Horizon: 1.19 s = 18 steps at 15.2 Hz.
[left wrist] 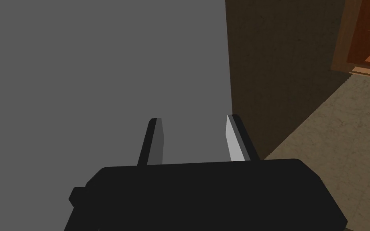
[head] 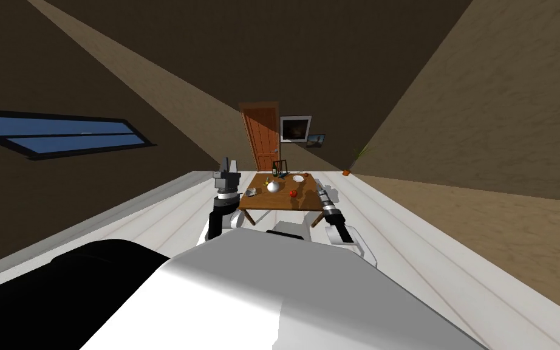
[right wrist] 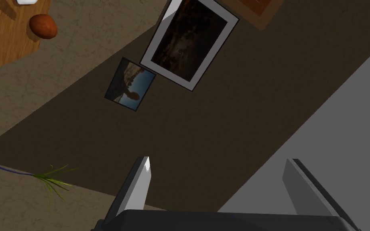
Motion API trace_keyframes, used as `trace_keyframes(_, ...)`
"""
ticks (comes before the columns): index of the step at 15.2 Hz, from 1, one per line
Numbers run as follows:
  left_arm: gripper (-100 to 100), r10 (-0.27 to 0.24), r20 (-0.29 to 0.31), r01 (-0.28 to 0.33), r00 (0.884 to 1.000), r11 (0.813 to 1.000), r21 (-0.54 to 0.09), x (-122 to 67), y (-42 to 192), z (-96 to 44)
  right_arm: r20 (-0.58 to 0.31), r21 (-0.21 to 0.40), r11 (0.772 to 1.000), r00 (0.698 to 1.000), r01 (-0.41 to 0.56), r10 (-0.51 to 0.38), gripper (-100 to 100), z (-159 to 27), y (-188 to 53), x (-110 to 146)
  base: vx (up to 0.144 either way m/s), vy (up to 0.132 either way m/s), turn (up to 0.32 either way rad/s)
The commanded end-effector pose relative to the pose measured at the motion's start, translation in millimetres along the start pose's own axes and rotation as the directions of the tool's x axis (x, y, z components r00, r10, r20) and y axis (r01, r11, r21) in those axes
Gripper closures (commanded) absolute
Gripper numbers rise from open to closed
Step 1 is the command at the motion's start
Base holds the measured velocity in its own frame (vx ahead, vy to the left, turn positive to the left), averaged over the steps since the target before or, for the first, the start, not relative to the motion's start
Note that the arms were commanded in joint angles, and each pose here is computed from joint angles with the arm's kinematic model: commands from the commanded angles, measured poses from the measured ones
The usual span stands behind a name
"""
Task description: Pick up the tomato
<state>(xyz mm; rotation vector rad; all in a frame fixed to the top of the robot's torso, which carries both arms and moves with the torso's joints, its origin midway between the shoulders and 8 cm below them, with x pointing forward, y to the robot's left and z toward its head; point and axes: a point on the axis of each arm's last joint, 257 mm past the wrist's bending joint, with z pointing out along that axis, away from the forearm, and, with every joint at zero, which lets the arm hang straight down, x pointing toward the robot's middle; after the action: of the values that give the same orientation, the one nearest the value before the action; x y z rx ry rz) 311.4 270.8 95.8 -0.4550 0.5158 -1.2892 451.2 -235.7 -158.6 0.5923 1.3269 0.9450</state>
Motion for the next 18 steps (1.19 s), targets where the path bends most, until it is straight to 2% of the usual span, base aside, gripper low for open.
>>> trace_keyframes(1, 0, 0.0, 0.0, 0.0, 1.0, 1.0, 0.0, 0.0, 0.0, 0.0, -0.055, 0.058, 0.997, 0.997, 0.057, -0.054, -100, 3.8, -22.6, 20.6, 0.003, 0.012, 0.139)
trace_keyframes(6, 0, 0.0, 0.0, 0.0, 1.0, 1.0, 0.0, 0.0, 0.0, 0.0, -0.147, 0.16, 0.975, 0.98, 0.155, -0.132, -100, 3.6, -70.1, 47.9, 0.004, 0.013, 0.167)
trace_keyframes(7, 0, 0.0, 0.0, 0.0, 1.0, 1.0, 0.0, 0.0, 0.0, 0.0, -0.147, 0.161, 0.975, 0.98, 0.155, -0.132, -100, 3.6, -70.2, 47.9, 0.004, 0.006, 0.054)
trace_keyframes(8, 0, 0.0, 0.0, 0.0, 1.0, 1.0, 0.0, 0.0, 0.0, 0.0, -0.193, 0.197, 0.958, 0.966, 0.209, -0.171, -100, 2.5, -90.8, 59.8, 0.005, 0.011, 0.142)
trace_keyframes(9, 0, 0.0, 0.0, 0.0, 1.0, 1.0, 0.0, 0.0, 0.0, 0.0, -0.194, 0.203, 0.957, 0.966, 0.209, -0.17, -100, 2.1, -92.3, 59.7, 0.004, 0.01, 0.159)
trace_keyframes(10, 0, 0.0, 0.0, 0.0, 1.0, 1.0, 0.0, 0.0, 0.0, 0.0, -0.233, 0.224, 0.939, 0.949, 0.263, -0.21, -100, 2.7, -106.2, 68.7, 0.002, 0.014, 0.201)
trace_keyframes(12, 0, 0.0, 0.0, 0.0, 1.0, 1.0, 0.0, 0.0, 0.0, 0.0, -0.241, 0.242, 0.933, 0.948, 0.267, -0.208, -100, -0.5, -114.6, 70.4, 0.004, 0.01, 0.111)
trace_keyframes(13, 0, 0.0, 0.0, 0.0, 1.0, 1.0, 0.0, 0.0, 0.0, 0.0, -0.283, 0.266, 0.908, 0.927, 0.323, -0.247, -100, -1.2, -130.3, 78.2, 0.005, 0.008, 0.346)
trace_keyframes(15, 0, 0.0, 0.0, 0.0, 1.0, 1.0, 0.0, 0.0, 0.0, 0.0, -0.29, 0.277, 0.904, 0.925, 0.326, -0.245, -100, -4.2, -136.8, 79.9, 0.006, 0.01, -0.009)
trace_keyframes(16, 0, 0.0, 0.0, 0.0, 1.0, 1.0, 0.0, 0.0, 0.0, 0.0, -0.33, 0.295, 0.875, 0.901, 0.383, -0.283, -100, -5.1, -151.4, 86.3, 0.006, 0.014, 0.183)
trace_keyframes(17, 0, 0.0, 0.0, 0.0, 1.0, 1.0, 0.0, 0.0, 0.0, 0.0, -0.339, 0.307, 0.87, 0.898, 0.387, -0.28, -100, -9.0, -158.8, 88.0, 0.006, 0.011, 0.191)
trace_keyframes(18, 0, 0.0, 0.0, 0.0, 1.0, 1.0, 0.0, 0.0, 0.0, 0.0, -0.375, 0.316, 0.839, 0.871, 0.442, -0.318, -100, -8.9, -170.1, 92.8, 0.006, 0.014, 0.195)
